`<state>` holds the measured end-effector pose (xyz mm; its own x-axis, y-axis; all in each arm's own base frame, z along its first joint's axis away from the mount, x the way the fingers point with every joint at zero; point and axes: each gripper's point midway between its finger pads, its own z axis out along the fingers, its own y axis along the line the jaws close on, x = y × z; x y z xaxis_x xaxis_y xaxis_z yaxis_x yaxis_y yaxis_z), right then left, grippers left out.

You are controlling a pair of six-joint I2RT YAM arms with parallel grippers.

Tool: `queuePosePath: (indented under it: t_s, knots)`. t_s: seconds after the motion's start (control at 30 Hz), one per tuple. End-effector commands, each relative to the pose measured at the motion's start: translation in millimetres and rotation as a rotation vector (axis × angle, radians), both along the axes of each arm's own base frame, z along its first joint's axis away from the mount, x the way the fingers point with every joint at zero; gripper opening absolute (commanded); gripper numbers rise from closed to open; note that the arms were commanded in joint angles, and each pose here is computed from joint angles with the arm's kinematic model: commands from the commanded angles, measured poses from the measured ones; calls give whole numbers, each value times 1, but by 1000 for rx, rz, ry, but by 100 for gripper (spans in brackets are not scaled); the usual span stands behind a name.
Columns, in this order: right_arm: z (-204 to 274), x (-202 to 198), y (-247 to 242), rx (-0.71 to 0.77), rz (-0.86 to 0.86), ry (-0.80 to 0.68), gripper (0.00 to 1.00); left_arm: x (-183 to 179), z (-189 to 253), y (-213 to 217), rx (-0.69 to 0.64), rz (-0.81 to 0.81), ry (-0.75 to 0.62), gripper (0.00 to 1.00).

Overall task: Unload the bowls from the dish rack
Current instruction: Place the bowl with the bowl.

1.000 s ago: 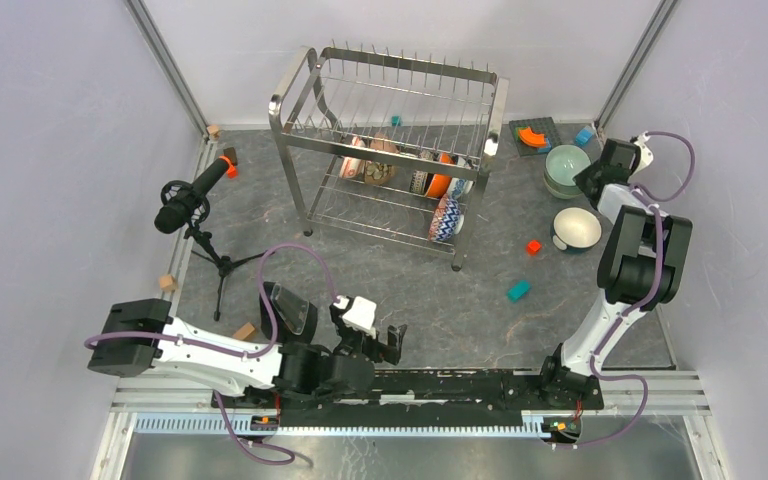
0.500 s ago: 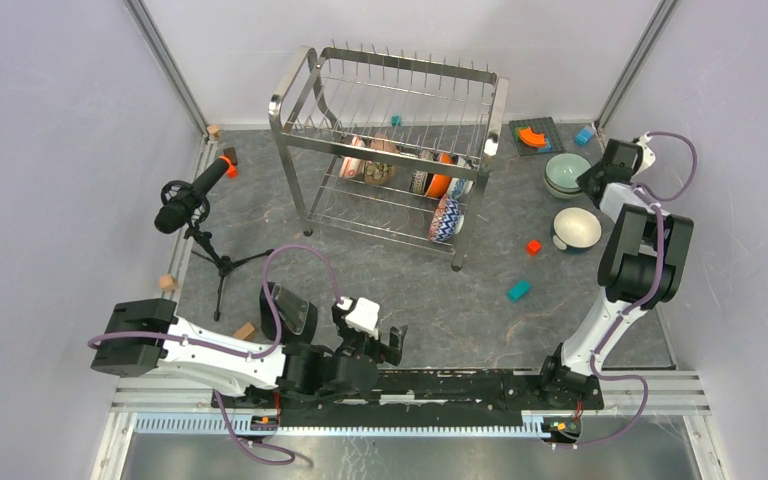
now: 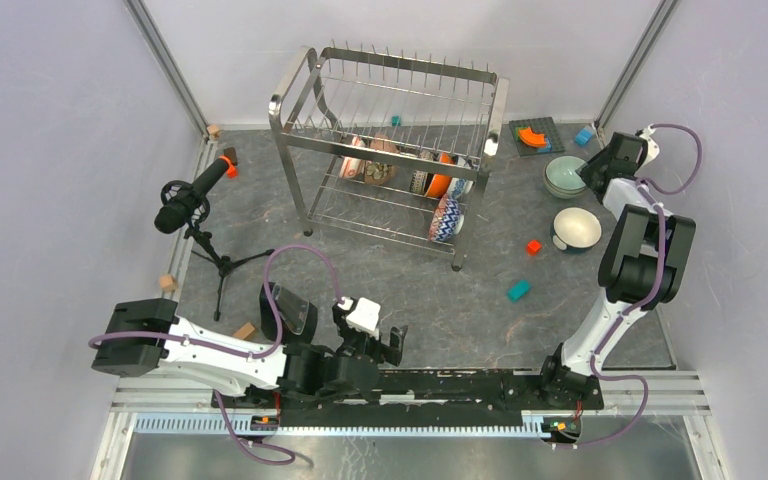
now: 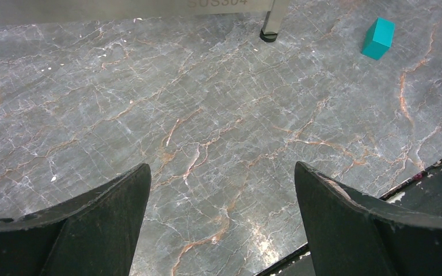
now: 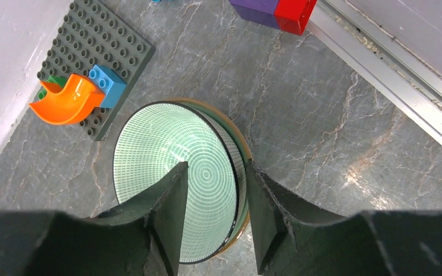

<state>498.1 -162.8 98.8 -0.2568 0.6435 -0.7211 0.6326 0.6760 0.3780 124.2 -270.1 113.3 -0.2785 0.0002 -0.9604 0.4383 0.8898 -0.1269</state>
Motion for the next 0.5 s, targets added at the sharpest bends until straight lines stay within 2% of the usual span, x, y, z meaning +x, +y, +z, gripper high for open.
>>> queuePosePath:
  t_s: [0.0, 0.13, 0.47]
  knots:
    - [48, 1, -12, -80, -13, -54, 47, 1, 16, -6, -96, 31, 14, 100]
    - [40, -6, -16, -105, -17, -12, 43, 1, 16, -5, -103, 28, 18, 100]
    - [18, -5, -16, -97, 12, 36, 25, 2, 15, 3, -116, 32, 16, 100]
